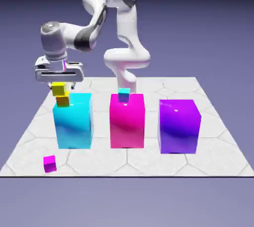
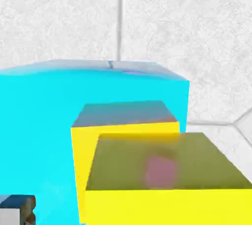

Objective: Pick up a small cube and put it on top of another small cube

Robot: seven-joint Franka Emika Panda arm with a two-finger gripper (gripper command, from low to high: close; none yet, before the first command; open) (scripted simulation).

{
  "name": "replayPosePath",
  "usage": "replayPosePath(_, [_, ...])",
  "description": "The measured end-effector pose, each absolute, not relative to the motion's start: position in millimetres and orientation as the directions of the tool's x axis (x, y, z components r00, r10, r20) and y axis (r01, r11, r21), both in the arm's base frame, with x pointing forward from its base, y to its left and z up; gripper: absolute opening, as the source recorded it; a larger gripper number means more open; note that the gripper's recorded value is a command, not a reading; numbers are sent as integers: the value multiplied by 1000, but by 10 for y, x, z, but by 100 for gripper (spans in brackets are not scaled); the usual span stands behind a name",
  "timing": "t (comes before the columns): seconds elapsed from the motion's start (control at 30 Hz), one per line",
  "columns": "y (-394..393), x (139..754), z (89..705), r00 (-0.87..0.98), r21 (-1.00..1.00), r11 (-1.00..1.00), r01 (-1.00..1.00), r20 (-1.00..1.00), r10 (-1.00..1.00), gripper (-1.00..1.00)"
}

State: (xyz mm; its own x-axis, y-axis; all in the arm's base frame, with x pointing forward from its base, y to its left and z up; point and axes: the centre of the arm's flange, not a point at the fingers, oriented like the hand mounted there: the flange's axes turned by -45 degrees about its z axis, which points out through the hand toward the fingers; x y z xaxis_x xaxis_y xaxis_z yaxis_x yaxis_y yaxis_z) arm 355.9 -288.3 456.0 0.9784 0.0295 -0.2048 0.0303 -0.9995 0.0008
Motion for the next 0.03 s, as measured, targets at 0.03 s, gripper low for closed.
replayPosePath(0.03, [-2877, 3575, 4726, 978, 0, -1000, 30, -204, 30, 100])
